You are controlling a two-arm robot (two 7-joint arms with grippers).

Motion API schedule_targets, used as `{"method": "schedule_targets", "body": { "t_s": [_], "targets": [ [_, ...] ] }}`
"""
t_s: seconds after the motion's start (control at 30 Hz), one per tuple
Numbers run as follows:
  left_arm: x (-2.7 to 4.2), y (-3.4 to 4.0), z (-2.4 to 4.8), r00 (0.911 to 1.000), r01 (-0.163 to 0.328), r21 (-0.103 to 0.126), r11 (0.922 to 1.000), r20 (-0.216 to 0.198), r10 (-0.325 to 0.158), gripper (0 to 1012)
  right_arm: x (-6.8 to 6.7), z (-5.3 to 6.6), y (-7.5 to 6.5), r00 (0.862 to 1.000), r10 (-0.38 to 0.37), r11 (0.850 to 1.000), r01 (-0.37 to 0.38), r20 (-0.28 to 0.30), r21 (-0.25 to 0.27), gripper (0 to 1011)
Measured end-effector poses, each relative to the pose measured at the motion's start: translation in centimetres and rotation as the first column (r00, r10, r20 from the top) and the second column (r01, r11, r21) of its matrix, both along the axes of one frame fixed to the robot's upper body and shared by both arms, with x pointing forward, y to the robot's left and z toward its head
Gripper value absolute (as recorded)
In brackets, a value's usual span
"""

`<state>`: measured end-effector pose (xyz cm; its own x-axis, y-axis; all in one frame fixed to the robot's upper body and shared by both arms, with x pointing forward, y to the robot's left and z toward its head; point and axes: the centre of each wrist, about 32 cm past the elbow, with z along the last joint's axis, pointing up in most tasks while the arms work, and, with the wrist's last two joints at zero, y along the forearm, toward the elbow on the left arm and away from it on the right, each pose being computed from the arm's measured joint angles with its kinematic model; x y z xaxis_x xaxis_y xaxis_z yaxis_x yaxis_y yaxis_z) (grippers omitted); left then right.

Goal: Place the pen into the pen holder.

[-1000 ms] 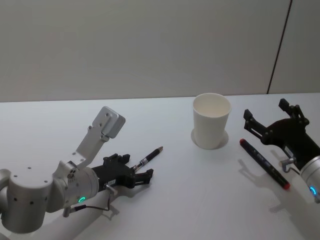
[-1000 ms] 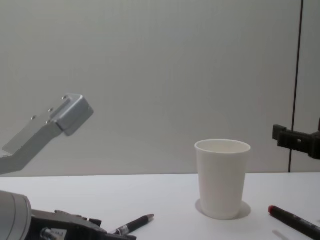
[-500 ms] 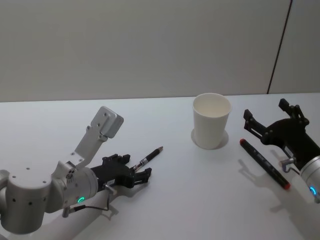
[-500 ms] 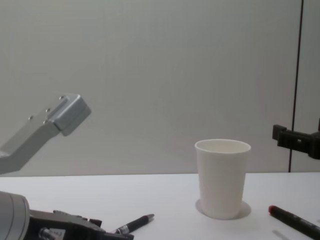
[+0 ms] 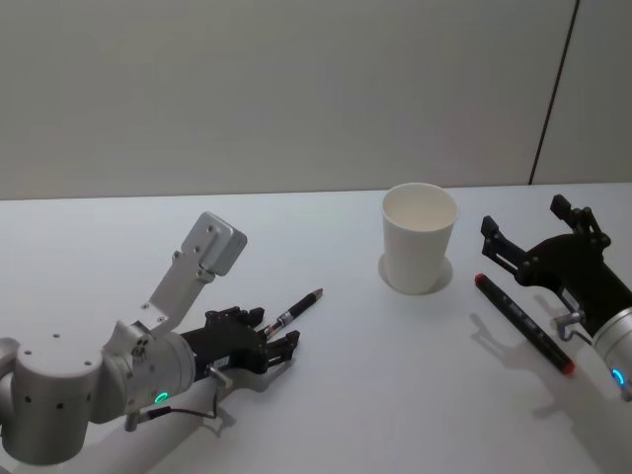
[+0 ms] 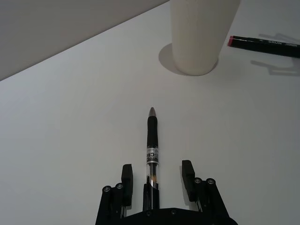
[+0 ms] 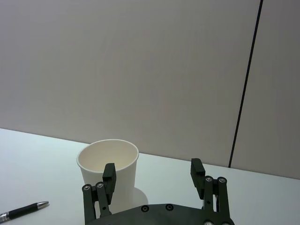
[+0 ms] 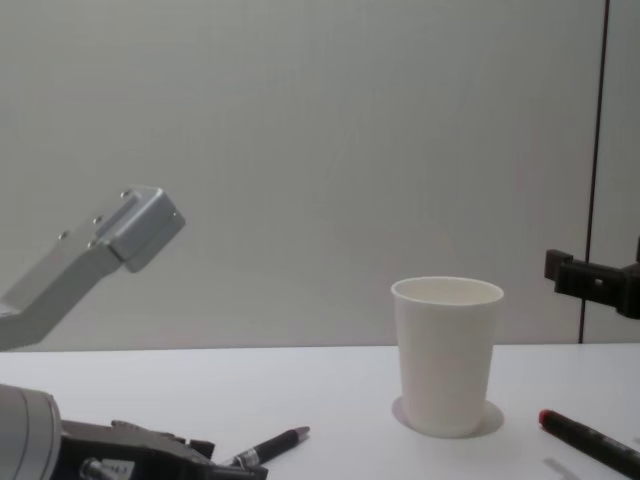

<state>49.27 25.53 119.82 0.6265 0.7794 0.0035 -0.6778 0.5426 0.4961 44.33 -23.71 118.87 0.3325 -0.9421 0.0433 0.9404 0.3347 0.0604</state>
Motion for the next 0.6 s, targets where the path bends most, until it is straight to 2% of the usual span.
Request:
{"method": "schedule_targets", "body": {
  "t_s": [0.13,0.17,0.3,0.6],
  "targets": [
    [-0.10,-0.13,0.01,0.9999,0.014,0.001,0.9999,0.004,-0.014,544,0.00,0.00,0.00,1.000,0.000,1.000,0.000,0.000,0.000,1001],
    [-0.10,-0.13,0.01,0.9999,0.014,0.001,0.9999,0.004,-0.014,544,0.00,0.00,0.00,1.000,0.000,1.000,0.000,0.000,0.000,1002],
    [-0.17,-0.25,0.04,0.9996,0.026,0.004,0.9997,0.007,-0.026,387,0.00,0.00,0.00,1.000,0.000,1.000,0.000,0.000,0.000,1002],
    [-0.20,-0.30,0.14,0.9994,0.033,0.011,0.9994,0.010,-0.033,250,0.00,0.00,0.00,1.000,0.000,1.000,0.000,0.000,0.000,1001]
  ]
}}
